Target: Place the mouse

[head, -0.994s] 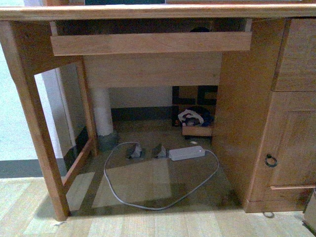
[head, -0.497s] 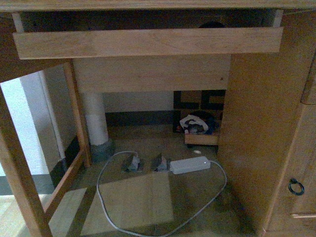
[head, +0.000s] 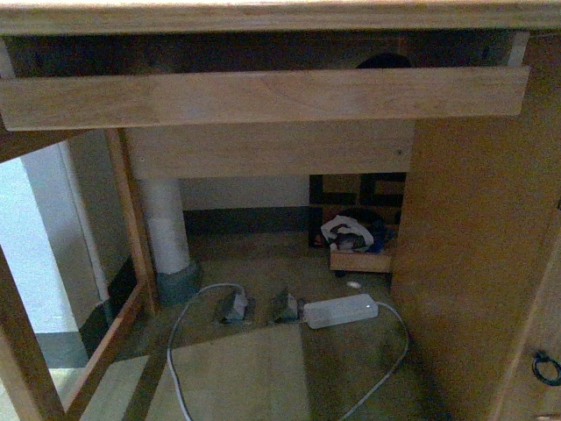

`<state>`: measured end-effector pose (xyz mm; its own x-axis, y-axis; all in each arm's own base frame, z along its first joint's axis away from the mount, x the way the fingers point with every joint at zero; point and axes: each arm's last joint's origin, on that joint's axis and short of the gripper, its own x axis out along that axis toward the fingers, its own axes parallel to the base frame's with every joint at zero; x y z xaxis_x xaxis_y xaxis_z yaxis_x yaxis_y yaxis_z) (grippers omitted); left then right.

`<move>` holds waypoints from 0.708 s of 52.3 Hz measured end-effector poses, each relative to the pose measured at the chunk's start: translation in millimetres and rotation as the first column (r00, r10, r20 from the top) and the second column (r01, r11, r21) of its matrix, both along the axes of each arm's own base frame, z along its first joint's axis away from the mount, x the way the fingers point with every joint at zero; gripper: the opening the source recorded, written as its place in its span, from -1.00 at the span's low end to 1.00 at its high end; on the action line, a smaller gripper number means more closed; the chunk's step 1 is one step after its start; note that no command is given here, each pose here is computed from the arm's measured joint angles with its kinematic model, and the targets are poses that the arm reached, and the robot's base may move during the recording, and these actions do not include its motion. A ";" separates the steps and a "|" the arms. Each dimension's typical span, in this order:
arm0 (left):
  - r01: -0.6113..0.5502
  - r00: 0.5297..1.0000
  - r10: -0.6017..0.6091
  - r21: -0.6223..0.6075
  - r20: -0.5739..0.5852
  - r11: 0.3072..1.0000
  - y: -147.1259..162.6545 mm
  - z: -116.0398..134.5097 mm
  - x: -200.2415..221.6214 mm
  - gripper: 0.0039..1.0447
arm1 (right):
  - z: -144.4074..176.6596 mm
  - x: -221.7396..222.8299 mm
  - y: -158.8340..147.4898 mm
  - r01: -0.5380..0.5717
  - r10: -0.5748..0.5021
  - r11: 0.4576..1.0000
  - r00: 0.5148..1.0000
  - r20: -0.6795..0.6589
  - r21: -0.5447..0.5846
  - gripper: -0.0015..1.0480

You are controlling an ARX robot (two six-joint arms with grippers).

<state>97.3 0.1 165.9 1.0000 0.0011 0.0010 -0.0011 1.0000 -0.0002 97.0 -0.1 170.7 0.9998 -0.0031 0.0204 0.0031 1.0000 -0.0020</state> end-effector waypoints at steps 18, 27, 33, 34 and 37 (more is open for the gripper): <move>0.002 1.000 -0.002 -0.001 0.002 1.000 -0.1 0.2 0.0 0.88 | 0.2 0.0 0.0 0.000 0.000 1.000 1.000 0.002 0.001 0.87; 0.000 1.000 0.000 0.000 0.002 1.000 0.0 0.1 0.0 0.88 | 0.1 0.0 0.0 0.000 0.000 1.000 1.000 0.001 0.000 0.87; -0.001 1.000 0.001 -0.001 0.002 1.000 0.0 0.2 0.0 0.88 | 0.1 0.0 0.0 0.000 0.000 1.000 1.000 0.001 0.000 0.87; 0.002 1.000 -0.002 0.001 0.003 1.000 0.0 0.3 0.0 0.88 | 0.1 0.0 0.0 0.000 0.000 1.000 1.000 0.001 0.001 0.87; -0.002 1.000 0.002 0.000 0.005 1.000 0.0 0.5 0.0 0.88 | 0.1 0.0 0.0 0.000 0.000 1.000 1.000 0.001 0.001 0.87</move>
<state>97.3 0.1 166.5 1.0000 0.0027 0.0063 -0.0027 1.0000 0.0002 97.0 -0.1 170.8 0.9998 -0.0034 0.0212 0.0035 1.0000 -0.0013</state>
